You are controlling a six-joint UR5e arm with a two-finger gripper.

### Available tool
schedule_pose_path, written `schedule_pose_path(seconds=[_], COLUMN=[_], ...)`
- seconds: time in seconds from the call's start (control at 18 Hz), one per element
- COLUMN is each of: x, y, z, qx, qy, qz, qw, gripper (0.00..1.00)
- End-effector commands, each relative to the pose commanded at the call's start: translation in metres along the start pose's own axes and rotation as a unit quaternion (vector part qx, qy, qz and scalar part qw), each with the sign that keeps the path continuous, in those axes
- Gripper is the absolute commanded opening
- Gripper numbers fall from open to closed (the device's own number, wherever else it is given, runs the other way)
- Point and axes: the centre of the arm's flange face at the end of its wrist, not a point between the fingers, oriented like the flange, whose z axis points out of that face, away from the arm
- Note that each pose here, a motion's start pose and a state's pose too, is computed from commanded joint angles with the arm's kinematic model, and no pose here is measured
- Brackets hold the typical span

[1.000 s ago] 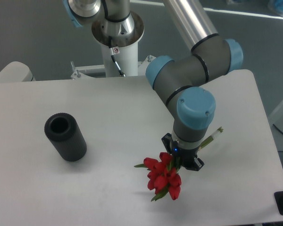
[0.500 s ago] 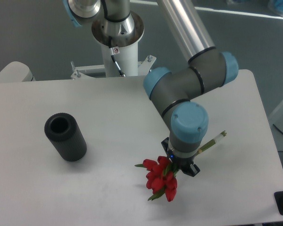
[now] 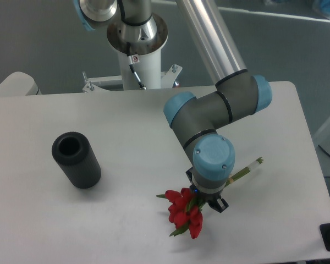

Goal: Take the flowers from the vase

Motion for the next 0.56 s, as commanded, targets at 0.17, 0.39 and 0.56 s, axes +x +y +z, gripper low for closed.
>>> schedule_pose_path(seconds=[0.17,0.39,0.56], x=[-0.0008,-0.0023,-0.0026], y=[-0.0007,-0.0014,-0.0014], z=[0.0053,0.0101,0.0094], qx=[0.001,0.001,0.001], qy=[-0.001,-0.001,-0.001], qz=[0.0,-0.001,0.0], qw=[1.0,1.0,1.0], gripper=[0.11,0.11,0.11])
